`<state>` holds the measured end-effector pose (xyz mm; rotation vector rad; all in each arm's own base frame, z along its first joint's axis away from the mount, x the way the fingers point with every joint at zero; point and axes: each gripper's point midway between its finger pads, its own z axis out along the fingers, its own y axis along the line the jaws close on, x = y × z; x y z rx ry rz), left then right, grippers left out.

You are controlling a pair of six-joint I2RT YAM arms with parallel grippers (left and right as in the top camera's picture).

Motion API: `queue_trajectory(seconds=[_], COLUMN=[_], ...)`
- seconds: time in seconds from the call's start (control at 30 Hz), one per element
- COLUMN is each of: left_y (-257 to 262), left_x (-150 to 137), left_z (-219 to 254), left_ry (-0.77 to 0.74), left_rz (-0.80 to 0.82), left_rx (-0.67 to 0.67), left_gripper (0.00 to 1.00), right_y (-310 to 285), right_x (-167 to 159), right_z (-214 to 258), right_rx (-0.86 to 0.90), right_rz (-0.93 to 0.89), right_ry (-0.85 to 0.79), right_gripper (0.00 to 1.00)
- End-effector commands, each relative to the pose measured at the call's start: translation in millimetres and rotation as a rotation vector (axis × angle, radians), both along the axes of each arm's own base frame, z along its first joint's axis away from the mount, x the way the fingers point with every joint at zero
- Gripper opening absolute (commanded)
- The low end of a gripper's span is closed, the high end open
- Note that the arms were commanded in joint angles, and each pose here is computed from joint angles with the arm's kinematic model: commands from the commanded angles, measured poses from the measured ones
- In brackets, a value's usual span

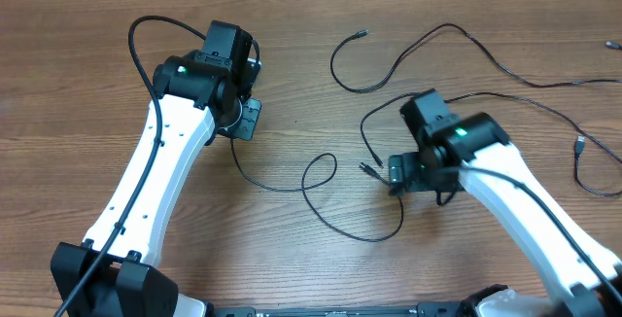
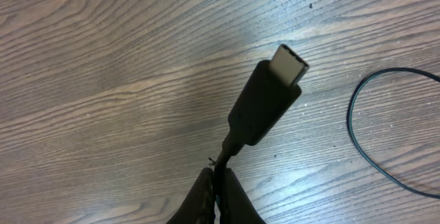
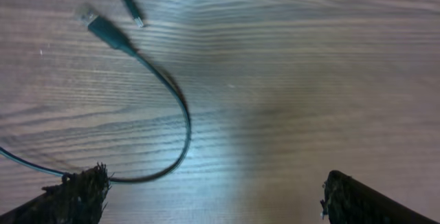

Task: Untangle cables

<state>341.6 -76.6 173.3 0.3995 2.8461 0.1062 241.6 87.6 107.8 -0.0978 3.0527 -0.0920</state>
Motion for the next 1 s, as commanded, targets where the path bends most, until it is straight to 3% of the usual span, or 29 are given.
queue_trajectory(seconds=[0.0,0.37,0.7,0.97], left_y=[-3.6,-4.7,-5.6,-6.1], left_x=[0.3,3.3,6.8,7.9], left_z=[8.0,9.0,10.1,10.5], left_ry=[-0.025,-0.037,-0.052,-0.057], left_rz=[0.015,0.015,0.014,0.014], left_rx=[-0.04,-0.046,-0.05,-0.052], left_gripper=[0.04,0.04,0.04,0.04], right_y=[12.0,53.9,39.1,36.1], right_x=[7.2,32.6,-2.2,-9.2], right_z=[-20.7,-36.5,-81.4,-99.8], right_rx=[0.027,0.202,0.182,0.183], right_rz=[0.135,0.374,0.368,0.368], right_ry=[0.051,-0.02,0.071,0.063], right_gripper=[1.0,1.0,0.99,0.85])
